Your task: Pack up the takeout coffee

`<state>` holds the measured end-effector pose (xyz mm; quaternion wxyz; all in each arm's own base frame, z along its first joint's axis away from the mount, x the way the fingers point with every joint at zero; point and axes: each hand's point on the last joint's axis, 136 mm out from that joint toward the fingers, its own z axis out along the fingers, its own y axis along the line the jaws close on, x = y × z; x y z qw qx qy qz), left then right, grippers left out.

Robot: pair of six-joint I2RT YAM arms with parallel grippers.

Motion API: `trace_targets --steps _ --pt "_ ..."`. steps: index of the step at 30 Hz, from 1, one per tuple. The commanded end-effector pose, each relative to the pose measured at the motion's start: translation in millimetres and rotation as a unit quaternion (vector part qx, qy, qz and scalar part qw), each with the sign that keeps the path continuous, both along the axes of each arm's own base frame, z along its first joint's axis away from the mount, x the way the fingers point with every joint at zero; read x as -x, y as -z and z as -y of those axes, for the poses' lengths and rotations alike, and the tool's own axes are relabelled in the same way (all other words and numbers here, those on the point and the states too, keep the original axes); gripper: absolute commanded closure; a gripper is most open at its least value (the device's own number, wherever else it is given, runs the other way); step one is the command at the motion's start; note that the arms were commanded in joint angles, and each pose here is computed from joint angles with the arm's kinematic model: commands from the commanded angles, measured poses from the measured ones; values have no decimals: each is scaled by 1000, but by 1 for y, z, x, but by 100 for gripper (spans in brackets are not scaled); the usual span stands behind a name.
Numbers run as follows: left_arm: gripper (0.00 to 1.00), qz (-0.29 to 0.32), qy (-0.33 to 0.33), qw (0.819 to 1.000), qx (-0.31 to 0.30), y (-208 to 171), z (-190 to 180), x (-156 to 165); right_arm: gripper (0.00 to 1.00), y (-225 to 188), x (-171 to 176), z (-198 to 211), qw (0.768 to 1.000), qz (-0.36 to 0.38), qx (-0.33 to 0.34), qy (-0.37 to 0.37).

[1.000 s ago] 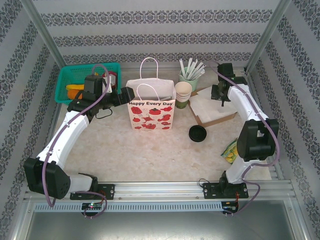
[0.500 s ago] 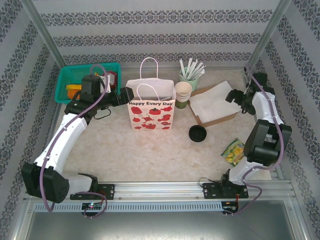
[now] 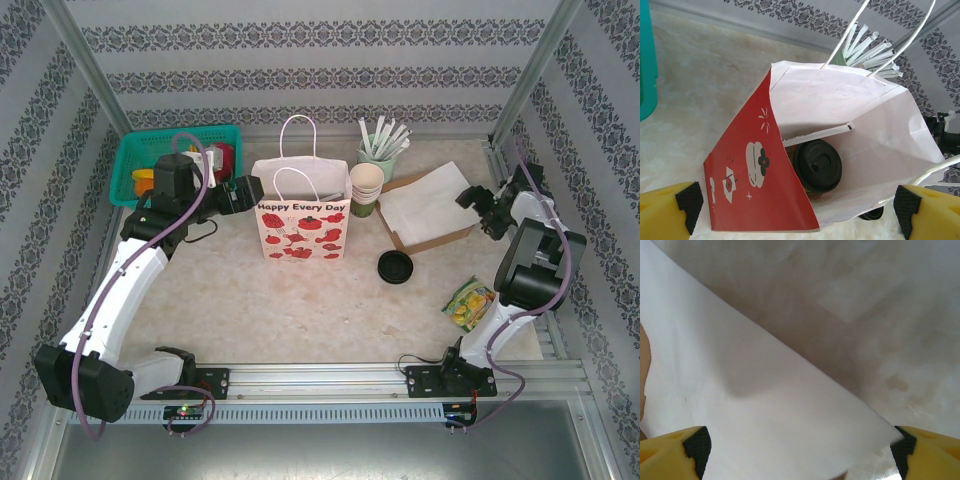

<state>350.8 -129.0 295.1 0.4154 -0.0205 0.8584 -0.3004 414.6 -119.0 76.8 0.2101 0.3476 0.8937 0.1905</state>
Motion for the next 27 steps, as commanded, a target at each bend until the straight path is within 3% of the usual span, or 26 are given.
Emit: trace_targets --steps 1,7,15,23,27 --pt "0 26 -3 1000 -7 -7 -1 0 17 -1 -13 -8 999 38 -14 -20" --pt "0 29 -2 1000 -6 -9 -1 1 54 -5 -12 -1 998 53 30 -29" --pt "0 57 13 998 -1 -22 1 13 85 -30 -3 -3 990 71 100 -64" --pt "0 69 32 997 -7 -26 4 23 100 -90 -5 -15 975 151 133 -93" --pt "0 135 60 988 -35 -61 5 31 100 -163 0 -57 952 243 121 -144"
